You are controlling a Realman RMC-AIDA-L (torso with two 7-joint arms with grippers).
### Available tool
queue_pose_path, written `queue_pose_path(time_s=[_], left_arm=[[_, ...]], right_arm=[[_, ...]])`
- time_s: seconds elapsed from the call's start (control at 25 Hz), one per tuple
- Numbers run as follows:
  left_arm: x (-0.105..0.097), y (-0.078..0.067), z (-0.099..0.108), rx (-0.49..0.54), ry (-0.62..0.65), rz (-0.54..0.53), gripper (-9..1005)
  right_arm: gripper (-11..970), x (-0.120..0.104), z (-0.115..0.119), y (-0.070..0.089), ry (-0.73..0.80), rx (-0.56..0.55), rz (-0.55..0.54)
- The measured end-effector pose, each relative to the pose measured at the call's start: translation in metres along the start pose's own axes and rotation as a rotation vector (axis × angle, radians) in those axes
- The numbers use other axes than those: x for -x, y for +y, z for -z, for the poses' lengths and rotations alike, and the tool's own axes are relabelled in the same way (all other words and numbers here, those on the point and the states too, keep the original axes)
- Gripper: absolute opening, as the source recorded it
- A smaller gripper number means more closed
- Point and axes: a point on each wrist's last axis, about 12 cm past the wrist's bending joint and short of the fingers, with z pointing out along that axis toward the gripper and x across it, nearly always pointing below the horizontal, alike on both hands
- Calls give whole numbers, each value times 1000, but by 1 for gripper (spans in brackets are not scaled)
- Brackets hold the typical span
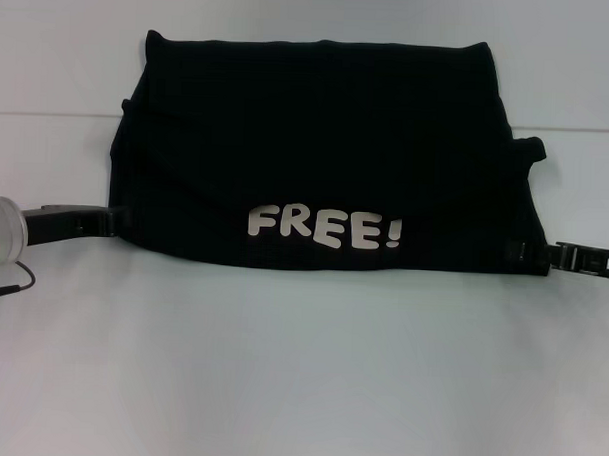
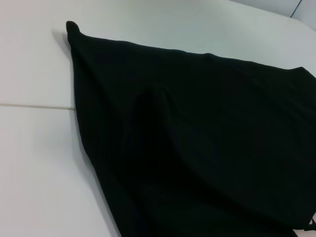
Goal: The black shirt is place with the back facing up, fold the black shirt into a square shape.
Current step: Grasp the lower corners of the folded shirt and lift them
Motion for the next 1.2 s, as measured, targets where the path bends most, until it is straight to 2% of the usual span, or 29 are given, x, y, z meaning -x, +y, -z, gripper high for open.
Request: queue_pose_path(time_s=[0.48,0.6,0.8,0.96,1.0,1.2], left_arm=[[0,0,0,0,1,0,2],[-1,0,0,1,1,1,2],[-1,1,2,-4,1,7,2],[-1,4,16,-41,-6,44,3],[-2,5,21,-54,-6,58,3],[-9,14,49,-108,1,113,3]], right_arm=[[536,-3,-4,2,-11,-11,0],[322,-4,-3,2,-7,-7,2],[92,-6,1,0,-8,8,9],[26,-12,11,-4,-13,40,17],[9,-20,20,-8,-33,61,26],[15,-41,38,-16,-72,105,40]])
